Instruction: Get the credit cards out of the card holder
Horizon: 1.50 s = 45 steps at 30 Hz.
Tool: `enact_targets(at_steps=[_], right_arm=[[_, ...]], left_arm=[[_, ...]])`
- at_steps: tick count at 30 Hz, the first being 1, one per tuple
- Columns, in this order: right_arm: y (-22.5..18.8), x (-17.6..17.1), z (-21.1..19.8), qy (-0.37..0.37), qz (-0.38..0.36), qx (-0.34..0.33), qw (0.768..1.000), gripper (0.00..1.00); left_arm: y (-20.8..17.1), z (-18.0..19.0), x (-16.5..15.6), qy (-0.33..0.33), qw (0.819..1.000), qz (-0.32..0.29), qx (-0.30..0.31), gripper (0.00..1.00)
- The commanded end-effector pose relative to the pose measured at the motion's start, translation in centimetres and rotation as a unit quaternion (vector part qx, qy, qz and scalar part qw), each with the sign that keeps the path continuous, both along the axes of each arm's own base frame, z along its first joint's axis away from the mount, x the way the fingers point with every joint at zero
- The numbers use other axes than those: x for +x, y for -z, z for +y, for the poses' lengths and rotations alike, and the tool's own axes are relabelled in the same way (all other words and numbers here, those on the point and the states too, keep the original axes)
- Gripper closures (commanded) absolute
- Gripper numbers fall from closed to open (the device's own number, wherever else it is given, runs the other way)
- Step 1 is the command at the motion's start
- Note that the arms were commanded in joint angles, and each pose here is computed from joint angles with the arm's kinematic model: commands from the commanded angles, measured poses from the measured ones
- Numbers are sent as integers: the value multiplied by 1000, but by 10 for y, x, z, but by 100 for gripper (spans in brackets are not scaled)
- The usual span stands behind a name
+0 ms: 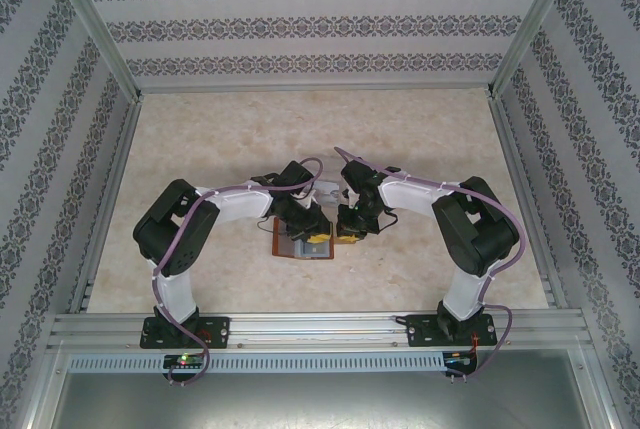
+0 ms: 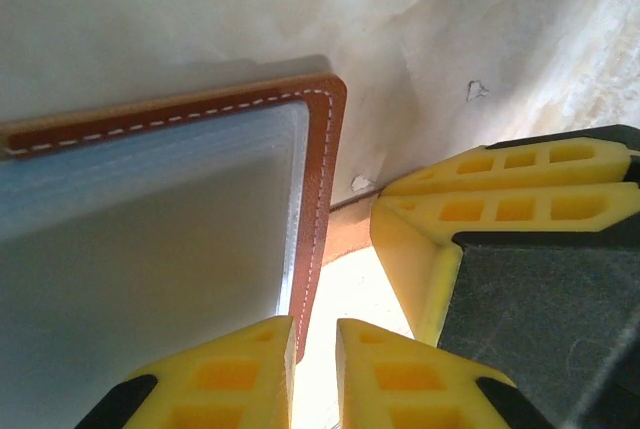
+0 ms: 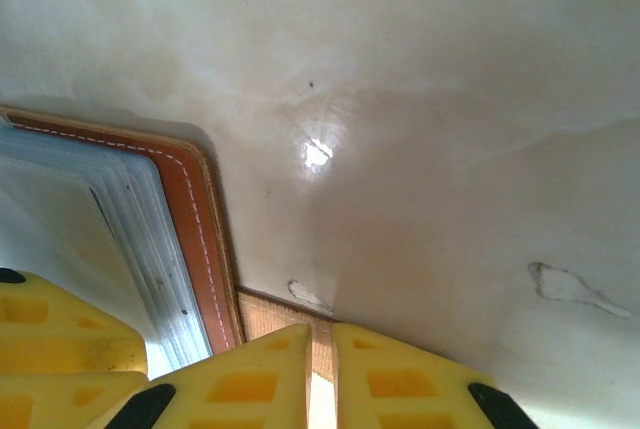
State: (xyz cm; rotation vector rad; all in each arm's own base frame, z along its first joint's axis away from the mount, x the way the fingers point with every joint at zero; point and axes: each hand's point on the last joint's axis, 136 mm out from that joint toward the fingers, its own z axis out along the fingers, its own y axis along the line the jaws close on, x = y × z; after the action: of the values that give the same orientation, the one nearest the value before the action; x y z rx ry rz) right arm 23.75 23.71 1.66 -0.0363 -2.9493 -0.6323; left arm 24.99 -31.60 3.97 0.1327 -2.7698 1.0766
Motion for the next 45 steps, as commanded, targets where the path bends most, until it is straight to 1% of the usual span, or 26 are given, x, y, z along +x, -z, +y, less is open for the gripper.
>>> enact_targets(at_steps=[1, 8, 17, 20, 27, 31, 45], right_arm=[[5, -8, -3, -11, 10, -15, 1000, 85], [5, -8, -4, -10, 10, -15, 1000, 85], [4, -8, -5, -11, 8, -19, 1000, 84], [5, -9, -5, -11, 8, -20, 1000, 84], [5, -9, -8, -14, 9, -28, 999, 84], [5, -10, -8, -13, 9, -27, 1000, 83], [3, -9, -6, -16, 8, -24, 1000, 83]], left_arm=[[10, 2, -6, 7, 1000, 5, 16, 82], [19, 11, -10, 14, 999, 5, 48, 82], [22, 24, -14, 39, 993, -10, 111, 82], [22, 28, -14, 53, 988, -20, 143, 81], [20, 31, -16, 80, 979, -34, 186, 78], [20, 38, -16, 89, 971, -40, 216, 77], [9, 53, -12, 107, 950, -66, 285, 72]])
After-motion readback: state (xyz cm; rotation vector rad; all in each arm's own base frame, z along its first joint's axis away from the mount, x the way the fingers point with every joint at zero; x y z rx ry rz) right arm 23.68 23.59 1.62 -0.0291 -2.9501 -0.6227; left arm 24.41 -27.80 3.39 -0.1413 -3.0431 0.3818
